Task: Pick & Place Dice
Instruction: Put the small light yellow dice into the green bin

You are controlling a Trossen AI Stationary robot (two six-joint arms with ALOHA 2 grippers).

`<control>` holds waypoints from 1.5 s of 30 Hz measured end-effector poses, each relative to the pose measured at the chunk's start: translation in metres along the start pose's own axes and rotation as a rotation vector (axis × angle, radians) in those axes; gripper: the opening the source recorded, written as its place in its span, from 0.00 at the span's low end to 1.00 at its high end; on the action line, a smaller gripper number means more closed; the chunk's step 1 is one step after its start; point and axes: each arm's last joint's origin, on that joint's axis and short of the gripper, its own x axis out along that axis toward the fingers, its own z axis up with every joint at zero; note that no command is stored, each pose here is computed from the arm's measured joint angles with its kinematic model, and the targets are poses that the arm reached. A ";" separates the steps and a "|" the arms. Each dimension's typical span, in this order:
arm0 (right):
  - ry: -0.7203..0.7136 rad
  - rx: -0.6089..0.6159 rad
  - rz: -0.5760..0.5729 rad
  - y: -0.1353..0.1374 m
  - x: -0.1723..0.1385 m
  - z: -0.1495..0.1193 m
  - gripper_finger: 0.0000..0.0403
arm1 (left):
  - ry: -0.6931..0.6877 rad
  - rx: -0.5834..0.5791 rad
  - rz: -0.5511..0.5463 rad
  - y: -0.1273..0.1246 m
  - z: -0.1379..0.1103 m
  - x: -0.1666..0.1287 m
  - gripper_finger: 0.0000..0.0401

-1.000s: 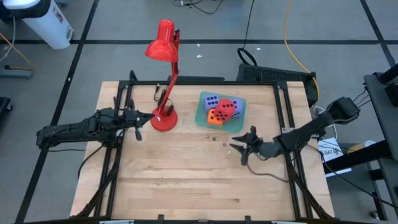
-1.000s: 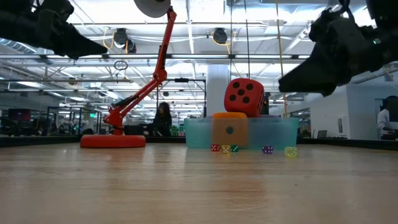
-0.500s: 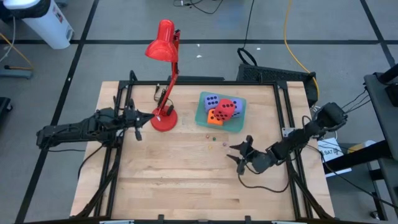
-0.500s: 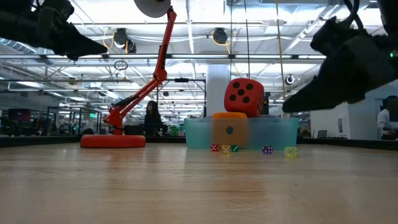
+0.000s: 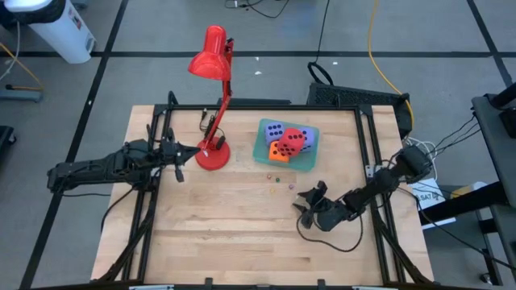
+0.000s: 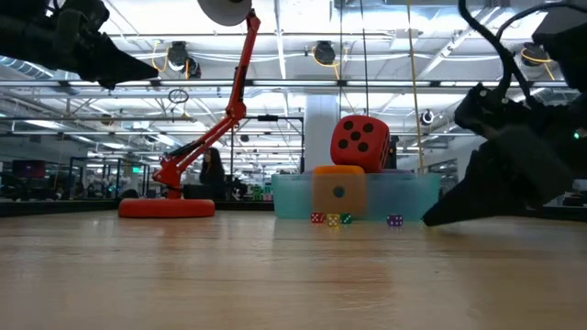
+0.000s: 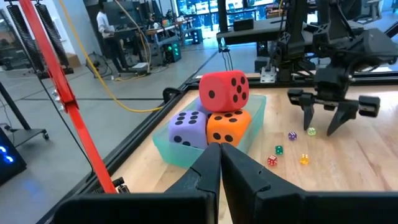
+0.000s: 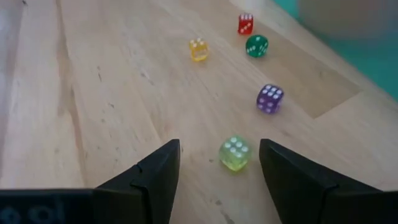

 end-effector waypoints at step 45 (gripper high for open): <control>-0.166 -0.117 -0.154 -0.029 -0.025 0.082 0.17 | -0.004 -0.004 0.000 0.000 0.000 0.000 0.06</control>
